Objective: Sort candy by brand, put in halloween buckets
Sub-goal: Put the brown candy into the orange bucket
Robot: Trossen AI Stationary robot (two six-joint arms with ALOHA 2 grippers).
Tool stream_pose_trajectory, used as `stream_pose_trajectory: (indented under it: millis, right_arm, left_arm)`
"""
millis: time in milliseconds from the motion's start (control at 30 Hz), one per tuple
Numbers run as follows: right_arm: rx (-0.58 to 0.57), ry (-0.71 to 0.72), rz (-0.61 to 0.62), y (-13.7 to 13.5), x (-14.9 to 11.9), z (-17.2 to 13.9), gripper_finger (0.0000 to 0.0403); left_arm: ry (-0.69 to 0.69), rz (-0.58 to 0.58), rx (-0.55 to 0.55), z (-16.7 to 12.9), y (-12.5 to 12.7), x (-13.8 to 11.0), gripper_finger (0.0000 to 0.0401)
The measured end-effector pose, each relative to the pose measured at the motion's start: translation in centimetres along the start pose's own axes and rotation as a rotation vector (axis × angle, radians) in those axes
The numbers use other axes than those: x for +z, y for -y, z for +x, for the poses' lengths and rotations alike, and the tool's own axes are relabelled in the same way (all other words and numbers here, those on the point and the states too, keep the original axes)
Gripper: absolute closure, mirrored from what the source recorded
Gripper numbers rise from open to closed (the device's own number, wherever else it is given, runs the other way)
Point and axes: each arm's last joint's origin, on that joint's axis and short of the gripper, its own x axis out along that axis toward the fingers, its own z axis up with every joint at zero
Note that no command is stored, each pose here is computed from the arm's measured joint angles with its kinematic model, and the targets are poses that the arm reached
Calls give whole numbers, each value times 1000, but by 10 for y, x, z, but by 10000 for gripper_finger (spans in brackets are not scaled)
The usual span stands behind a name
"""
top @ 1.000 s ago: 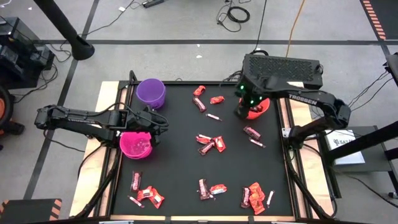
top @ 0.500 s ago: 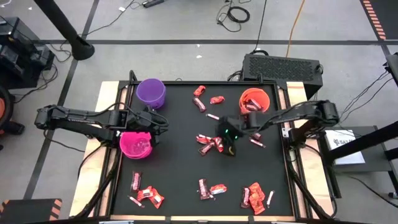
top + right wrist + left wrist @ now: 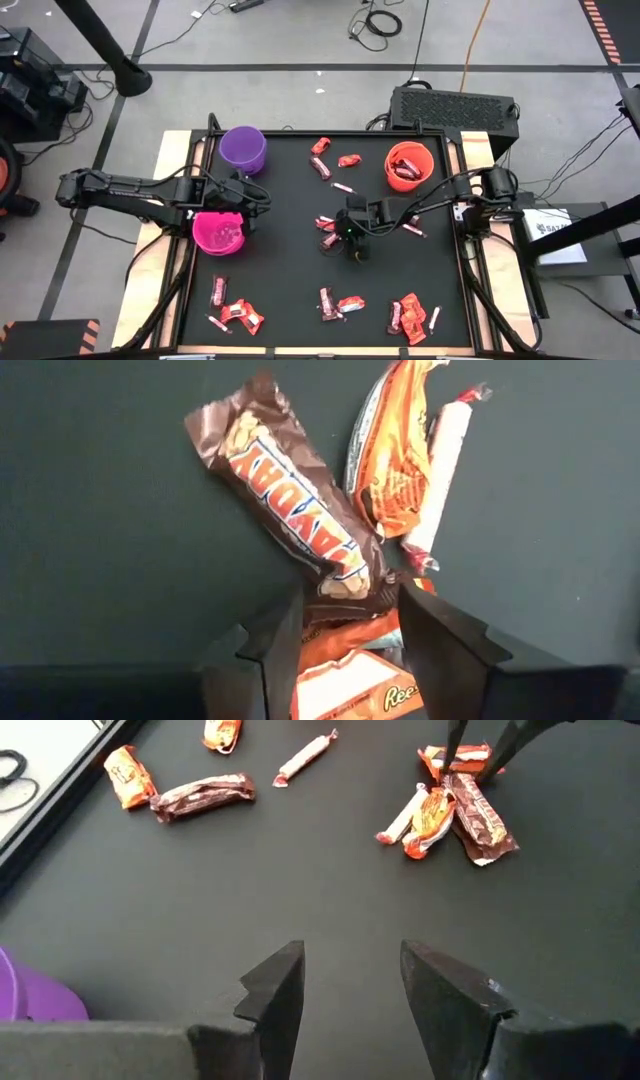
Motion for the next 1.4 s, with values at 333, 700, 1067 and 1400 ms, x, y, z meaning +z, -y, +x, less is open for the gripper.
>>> stream_pose_trajectory:
  millis: [333, 700, 1067, 1400]
  right_arm:
    - [-49, -3, 62, 1, -1, 13, 273]
    - [-48, -58, 78, 0, -6, 18, 394]
    - [-98, 30, 115, 9, 0, -40, 399]
    - [-449, 79, 203, 42, -19, -119, 401]
  left_arm:
    - [1, 0, -1, 0, 0, 0, 225]
    - [-6, 2, -3, 1, 0, -2, 225]
    - [-3, 1, -4, 1, 0, -1, 225]
    - [-4, 1, -11, 1, 0, -1, 225]
